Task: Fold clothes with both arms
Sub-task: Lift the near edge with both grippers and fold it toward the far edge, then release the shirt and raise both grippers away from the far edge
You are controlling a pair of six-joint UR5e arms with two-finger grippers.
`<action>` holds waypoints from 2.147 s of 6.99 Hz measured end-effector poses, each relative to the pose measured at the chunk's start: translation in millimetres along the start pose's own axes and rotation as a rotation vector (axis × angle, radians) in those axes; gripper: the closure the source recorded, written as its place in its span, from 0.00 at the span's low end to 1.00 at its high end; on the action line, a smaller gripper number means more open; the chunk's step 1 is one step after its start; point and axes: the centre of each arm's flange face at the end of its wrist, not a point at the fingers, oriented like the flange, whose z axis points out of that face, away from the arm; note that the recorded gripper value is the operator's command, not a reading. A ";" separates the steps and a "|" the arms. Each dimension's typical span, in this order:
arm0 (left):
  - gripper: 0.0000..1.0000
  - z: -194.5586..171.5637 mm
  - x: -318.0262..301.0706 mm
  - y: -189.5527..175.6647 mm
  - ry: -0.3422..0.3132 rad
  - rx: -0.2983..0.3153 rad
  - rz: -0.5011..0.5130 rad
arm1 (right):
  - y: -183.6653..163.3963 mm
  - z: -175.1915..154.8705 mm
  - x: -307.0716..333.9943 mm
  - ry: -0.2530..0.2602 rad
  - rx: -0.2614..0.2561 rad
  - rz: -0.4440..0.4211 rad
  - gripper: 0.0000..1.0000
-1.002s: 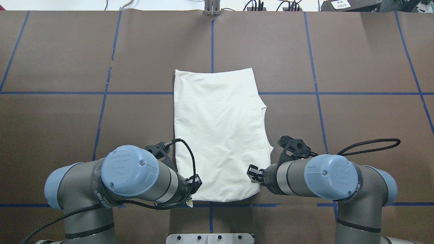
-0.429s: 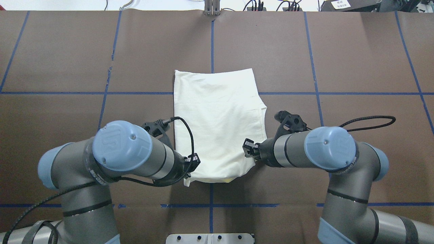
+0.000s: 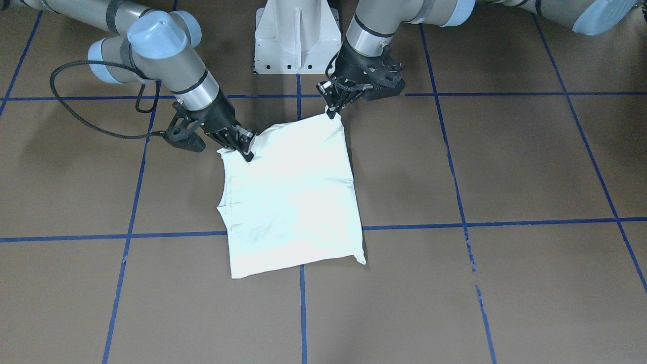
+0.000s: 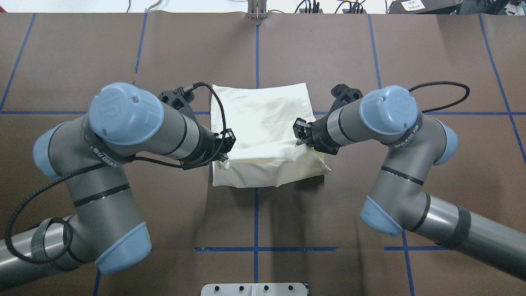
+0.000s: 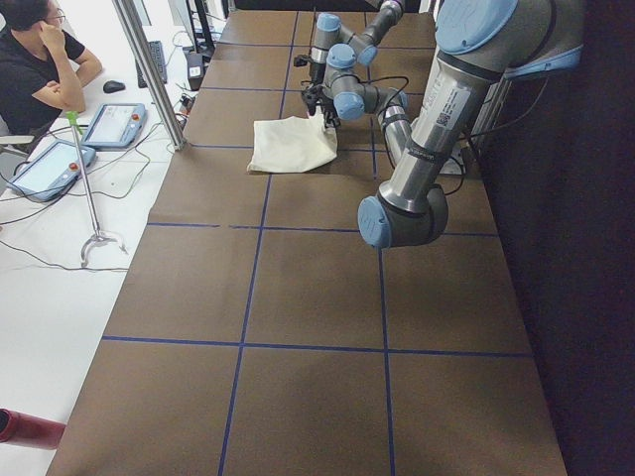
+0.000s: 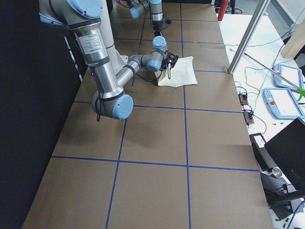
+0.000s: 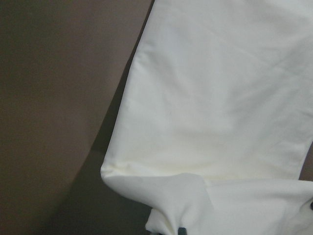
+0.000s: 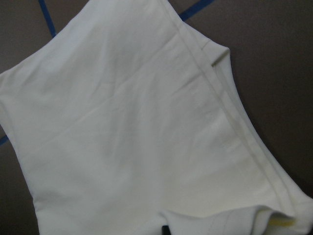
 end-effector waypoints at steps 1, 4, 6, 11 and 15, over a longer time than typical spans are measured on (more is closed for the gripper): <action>1.00 13.3 14.2 -30.8 0.015 0.032 -0.012 | -34.0 5.1 -16.5 0.014 0.004 0.017 1.00; 1.00 51.5 27.7 -90.0 0.045 0.085 -0.032 | -83.7 37.8 -68.0 0.057 0.026 0.045 1.00; 1.00 52.5 31.7 -113.5 0.055 0.114 -0.031 | -98.3 60.2 -88.3 0.092 0.035 0.059 1.00; 0.01 100.6 35.3 -154.9 0.059 0.192 -0.031 | -119.6 86.8 -93.0 0.151 0.049 0.072 0.00; 0.00 119.1 12.5 -232.0 -0.035 0.323 0.074 | -190.3 58.3 -76.6 0.170 0.004 -0.018 0.00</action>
